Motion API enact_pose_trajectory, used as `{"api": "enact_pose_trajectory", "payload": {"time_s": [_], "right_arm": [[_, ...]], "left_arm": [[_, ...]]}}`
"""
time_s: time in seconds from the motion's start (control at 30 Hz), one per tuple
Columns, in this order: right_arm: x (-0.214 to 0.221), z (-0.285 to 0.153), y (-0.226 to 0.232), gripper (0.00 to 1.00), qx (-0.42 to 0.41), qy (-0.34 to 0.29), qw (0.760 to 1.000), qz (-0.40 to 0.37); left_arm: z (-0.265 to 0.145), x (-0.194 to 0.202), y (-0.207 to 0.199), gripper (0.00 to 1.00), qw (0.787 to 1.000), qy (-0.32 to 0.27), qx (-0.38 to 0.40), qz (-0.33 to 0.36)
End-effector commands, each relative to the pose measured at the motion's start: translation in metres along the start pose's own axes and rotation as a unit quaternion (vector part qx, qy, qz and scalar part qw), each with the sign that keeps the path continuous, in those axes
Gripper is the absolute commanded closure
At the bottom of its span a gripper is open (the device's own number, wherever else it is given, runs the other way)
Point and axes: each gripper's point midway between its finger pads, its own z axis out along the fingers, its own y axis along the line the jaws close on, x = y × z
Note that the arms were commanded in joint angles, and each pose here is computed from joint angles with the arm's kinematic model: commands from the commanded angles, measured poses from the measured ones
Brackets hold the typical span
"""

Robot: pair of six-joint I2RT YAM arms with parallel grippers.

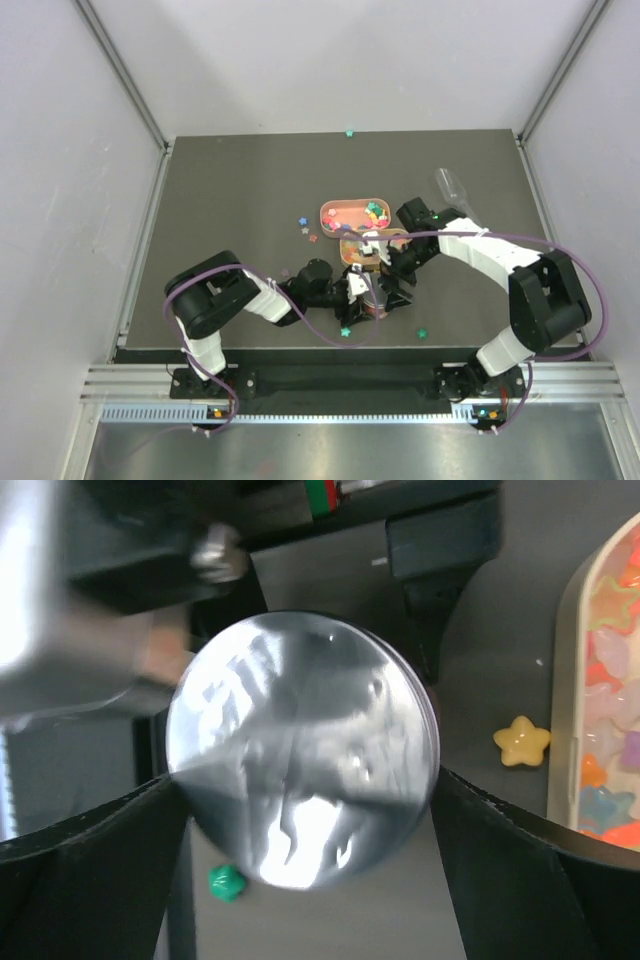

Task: Pack the candies
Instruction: Screw the bottle lid onto the packing bottle.

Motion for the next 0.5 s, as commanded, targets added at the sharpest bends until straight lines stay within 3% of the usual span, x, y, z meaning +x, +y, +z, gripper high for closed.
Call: {"api": "enact_pose_trajectory", "payload": {"time_s": [0.0, 0.47], "right_arm": [[0.032, 0.024, 0.026, 0.0, -0.063, 0.051, 0.997, -0.018], [0.045, -0.008, 0.035, 0.0, -0.105, 0.093, 0.981, -0.137]], "left_arm": [[-0.021, 0.087, 0.019, 0.72, 0.983, 0.153, -0.086, -0.047], [-0.019, 0.092, 0.021, 0.72, 0.981, 0.165, -0.089, -0.051]]}}
